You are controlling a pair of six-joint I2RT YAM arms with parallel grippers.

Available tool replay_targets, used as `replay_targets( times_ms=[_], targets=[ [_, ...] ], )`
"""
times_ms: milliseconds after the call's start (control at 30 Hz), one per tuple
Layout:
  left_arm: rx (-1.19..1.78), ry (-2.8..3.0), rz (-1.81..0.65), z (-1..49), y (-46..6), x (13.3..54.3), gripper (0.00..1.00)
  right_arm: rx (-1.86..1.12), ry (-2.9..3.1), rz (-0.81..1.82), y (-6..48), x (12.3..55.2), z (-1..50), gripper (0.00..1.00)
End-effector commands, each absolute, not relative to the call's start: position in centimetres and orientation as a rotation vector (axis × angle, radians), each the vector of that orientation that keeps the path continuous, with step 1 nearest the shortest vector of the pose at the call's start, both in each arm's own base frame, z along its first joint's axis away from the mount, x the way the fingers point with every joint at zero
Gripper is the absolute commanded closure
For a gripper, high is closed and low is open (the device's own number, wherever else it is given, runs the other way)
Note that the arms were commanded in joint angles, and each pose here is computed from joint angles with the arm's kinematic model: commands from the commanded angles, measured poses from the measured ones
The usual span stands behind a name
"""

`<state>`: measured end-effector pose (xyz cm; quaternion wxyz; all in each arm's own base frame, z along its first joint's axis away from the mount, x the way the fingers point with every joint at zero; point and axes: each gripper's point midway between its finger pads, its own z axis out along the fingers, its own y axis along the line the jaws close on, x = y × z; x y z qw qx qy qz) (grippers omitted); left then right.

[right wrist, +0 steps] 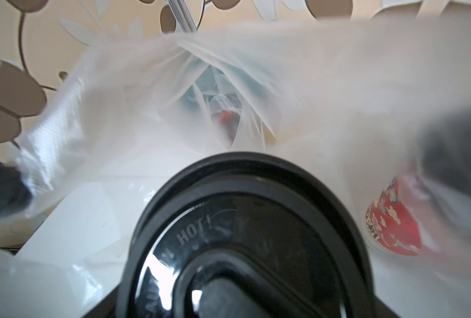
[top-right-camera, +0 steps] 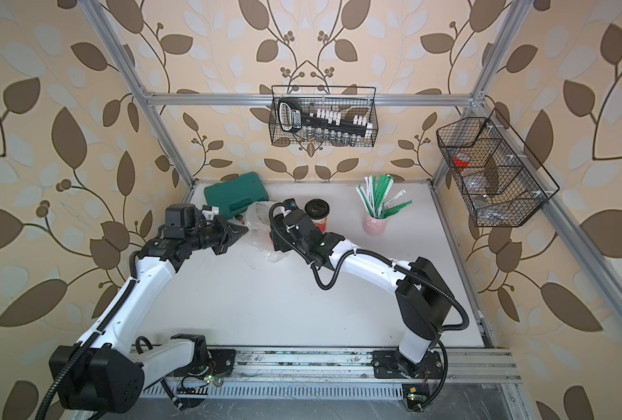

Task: Pack milk tea into plastic carrier bags
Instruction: Adjust the plastic carrier bag at the center of the board.

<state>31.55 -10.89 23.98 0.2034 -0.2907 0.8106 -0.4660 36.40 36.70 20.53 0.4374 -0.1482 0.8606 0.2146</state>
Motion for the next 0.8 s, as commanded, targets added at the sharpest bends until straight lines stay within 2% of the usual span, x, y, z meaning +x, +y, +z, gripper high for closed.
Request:
replay_targets(
  times_ms=[0, 433, 767],
  targets=[
    [-0.758, 2.246, -1.288, 24.7, -10.3, 30.6, 1.0, -0.43, 2.117, 0.483, 38.5, 36.3, 21.0, 0.3],
    [-0.809, 2.286, -1.264, 22.2, -9.0, 28.4, 1.0, -0.503, 2.144, 0.564, 42.4, 35.1, 18.7, 0.3],
    [-0.755, 2.285, -1.251, 22.9, -9.0, 27.6, 1.0, -0.476, 2.175, 0.458, 41.3, 36.0, 16.8, 0.3]
  ],
)
